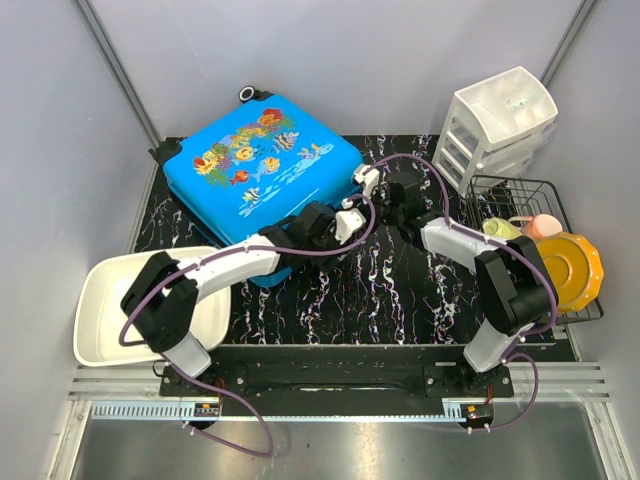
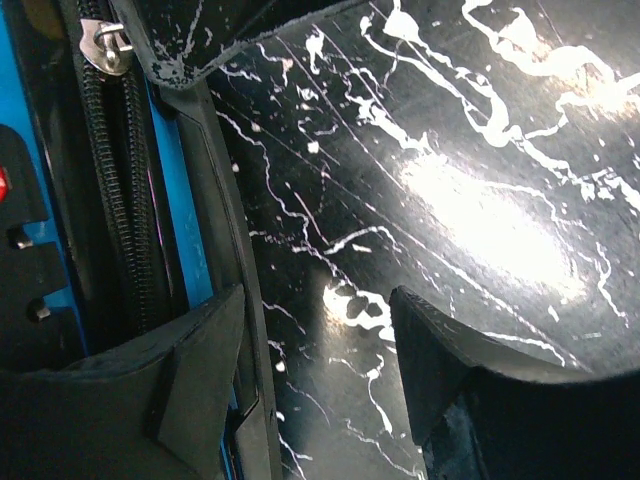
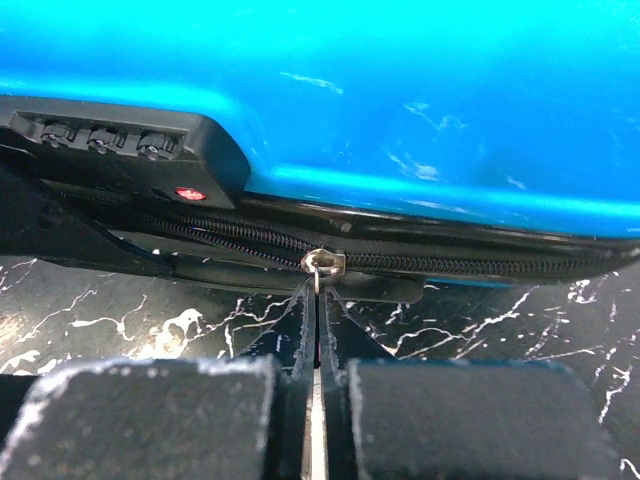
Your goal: Open, take out, and arrange the luggage
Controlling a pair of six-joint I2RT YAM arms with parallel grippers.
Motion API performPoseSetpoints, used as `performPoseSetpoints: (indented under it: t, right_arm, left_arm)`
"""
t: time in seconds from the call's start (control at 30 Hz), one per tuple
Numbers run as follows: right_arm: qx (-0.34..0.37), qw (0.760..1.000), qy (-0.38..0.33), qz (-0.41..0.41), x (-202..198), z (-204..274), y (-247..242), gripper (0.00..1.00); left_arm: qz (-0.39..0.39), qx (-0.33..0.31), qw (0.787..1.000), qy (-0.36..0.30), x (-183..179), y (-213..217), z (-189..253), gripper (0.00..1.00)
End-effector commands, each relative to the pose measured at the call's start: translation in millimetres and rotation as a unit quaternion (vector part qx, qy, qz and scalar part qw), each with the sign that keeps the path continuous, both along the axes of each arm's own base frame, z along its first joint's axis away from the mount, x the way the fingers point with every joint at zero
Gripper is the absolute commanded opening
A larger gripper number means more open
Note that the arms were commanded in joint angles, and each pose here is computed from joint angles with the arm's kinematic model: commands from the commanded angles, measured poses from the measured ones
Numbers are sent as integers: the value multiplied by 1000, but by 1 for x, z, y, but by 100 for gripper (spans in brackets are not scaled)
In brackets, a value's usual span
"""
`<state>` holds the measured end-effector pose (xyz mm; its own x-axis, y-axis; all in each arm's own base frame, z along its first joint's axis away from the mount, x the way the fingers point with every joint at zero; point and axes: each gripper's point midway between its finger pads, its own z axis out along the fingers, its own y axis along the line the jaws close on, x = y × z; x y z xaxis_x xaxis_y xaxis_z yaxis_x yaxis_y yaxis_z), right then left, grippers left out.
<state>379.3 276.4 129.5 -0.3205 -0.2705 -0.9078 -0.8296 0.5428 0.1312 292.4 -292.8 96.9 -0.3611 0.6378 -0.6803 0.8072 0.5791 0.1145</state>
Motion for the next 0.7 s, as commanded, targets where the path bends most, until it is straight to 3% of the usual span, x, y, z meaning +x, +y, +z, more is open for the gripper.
performPoseSetpoints:
  t: [0.0, 0.1, 0.17, 0.3, 0.53, 0.67]
  right_arm:
    - [36, 998, -55, -2, 13, 41, -1, 0]
    - [37, 998, -55, -6, 18, 42, -5, 0]
    - [38, 998, -54, -6, 18, 42, -6, 0]
    - [38, 998, -52, -7, 18, 41, -6, 0]
    - [40, 998, -48, -8, 18, 39, -7, 0]
    - [41, 998, -46, -11, 17, 37, -7, 0]
  left_arm:
    - [40, 73, 996, 24, 13, 21, -56, 65]
    - [52, 90, 993, 49, 6, 27, -76, 64]
    - [89, 103, 990, 36, 15, 33, -77, 63]
    - [158, 114, 981, -8, 30, 45, -64, 70]
    - [195, 127, 970, -73, 25, 46, -36, 80]
    - [199, 163, 963, -78, 26, 47, -54, 80]
